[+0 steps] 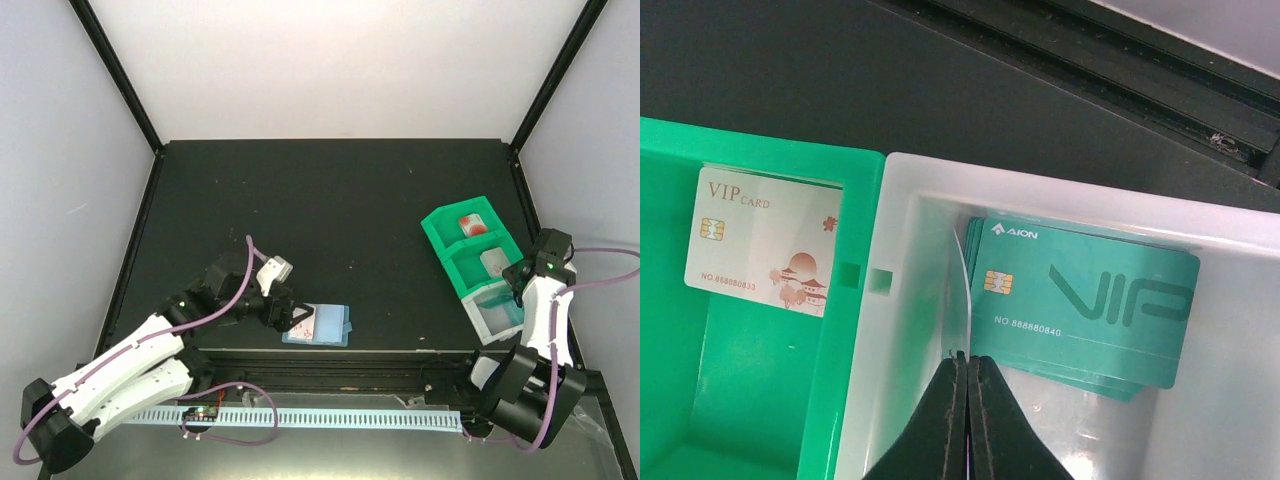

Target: Take the credit cards out of the card holder

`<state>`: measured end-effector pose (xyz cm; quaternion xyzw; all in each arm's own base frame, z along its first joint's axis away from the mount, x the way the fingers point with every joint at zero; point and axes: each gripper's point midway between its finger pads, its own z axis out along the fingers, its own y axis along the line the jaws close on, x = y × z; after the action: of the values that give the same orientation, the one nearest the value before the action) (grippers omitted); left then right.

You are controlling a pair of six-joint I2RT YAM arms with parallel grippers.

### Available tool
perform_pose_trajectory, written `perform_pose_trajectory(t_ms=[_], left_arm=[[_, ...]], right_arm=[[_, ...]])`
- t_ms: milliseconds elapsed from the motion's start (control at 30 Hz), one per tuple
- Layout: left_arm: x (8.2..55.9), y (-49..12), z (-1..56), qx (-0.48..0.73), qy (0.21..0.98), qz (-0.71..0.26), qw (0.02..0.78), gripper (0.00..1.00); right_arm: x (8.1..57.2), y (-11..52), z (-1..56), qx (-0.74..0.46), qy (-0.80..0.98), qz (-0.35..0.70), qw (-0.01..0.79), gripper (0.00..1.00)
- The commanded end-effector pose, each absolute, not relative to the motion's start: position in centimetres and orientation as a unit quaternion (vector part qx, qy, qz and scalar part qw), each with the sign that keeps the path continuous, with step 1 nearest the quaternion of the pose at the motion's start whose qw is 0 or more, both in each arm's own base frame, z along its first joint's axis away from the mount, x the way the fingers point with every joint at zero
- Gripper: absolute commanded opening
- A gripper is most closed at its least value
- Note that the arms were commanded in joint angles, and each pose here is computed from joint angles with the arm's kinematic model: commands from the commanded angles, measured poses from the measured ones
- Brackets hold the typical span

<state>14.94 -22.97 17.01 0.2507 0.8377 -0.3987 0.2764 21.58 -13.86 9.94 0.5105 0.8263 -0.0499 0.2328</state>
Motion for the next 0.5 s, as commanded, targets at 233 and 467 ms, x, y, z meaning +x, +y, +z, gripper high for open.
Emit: perform_pose_trajectory(t_ms=[233,467], left_arm=[[15.5,-23.2,18.8,0.259,0.827,-0.407,0.29,0.99],[15.4,-23.3,18.7,0.259,0.827,-0.408,0.287,0.99]], right_arm=[[19.7,-15.4,9.8,0.539,0.808,-0.107,0.213,0.03],[17.7,-16.7,10.6,0.572,0.78,-0.164,0.195,0.22]])
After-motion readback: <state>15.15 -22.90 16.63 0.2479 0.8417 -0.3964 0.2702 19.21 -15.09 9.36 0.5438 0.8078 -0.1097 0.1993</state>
